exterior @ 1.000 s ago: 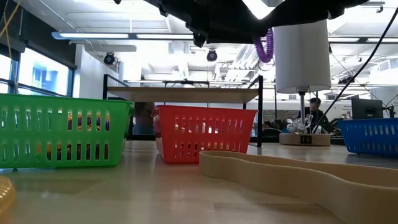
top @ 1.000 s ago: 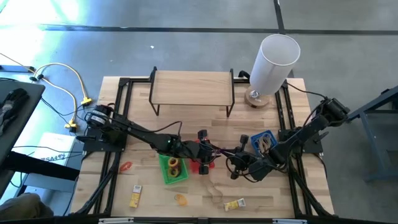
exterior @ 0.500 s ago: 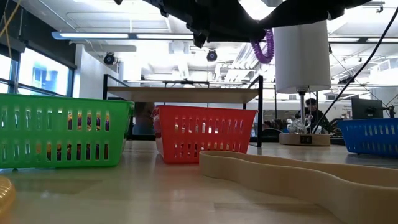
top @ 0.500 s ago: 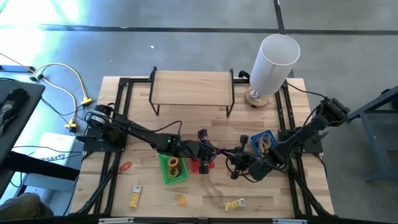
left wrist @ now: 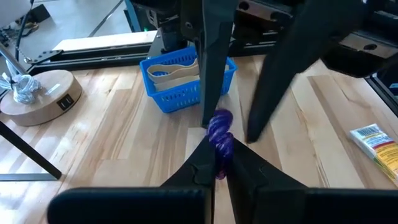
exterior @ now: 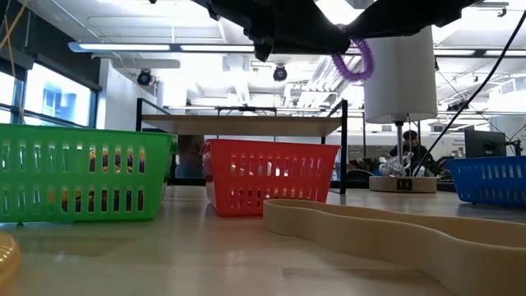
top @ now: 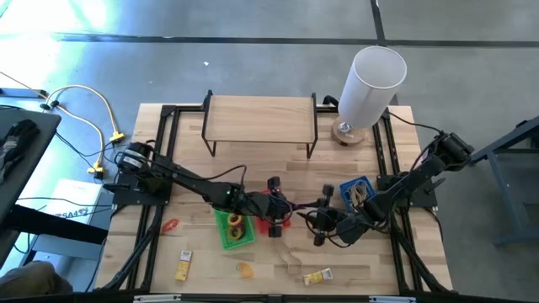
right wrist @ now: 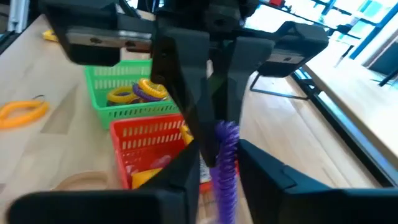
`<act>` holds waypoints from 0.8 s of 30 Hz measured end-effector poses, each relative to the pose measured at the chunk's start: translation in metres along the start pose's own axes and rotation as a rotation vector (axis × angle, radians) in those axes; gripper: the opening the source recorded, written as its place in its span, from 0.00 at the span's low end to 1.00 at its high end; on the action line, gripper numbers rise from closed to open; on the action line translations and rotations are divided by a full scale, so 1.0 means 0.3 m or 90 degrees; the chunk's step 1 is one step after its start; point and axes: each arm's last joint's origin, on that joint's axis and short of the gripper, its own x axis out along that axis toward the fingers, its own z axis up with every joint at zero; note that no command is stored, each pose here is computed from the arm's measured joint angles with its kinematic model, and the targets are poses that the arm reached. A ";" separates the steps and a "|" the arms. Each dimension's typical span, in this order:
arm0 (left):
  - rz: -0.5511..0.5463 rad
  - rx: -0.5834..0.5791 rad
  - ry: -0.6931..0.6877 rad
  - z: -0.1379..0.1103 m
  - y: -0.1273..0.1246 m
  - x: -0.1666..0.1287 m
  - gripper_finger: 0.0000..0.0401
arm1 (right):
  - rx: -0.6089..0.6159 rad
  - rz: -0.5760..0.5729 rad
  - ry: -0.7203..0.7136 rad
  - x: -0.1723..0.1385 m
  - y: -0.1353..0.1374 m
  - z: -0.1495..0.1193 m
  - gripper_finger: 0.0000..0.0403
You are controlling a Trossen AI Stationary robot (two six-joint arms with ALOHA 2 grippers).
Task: Pick & Place Office Desk Supplies
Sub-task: Put the violet spring keychain into the green bin
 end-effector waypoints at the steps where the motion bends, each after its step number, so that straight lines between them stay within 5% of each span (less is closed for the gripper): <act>1: 0.000 0.001 0.002 -0.001 0.000 0.000 0.02 | 0.000 0.005 0.002 0.000 0.001 -0.001 0.26; 11: -0.013 -0.009 0.109 -0.013 -0.033 -0.084 0.02 | -0.007 0.029 -0.004 -0.028 0.028 -0.004 0.50; 19: -0.072 -0.163 0.219 0.061 -0.041 -0.335 0.02 | -0.017 0.032 0.003 -0.032 0.032 -0.009 0.49; 24: -0.155 -0.273 0.388 0.041 -0.023 -0.431 0.04 | -0.008 0.030 0.003 -0.031 0.030 -0.009 0.48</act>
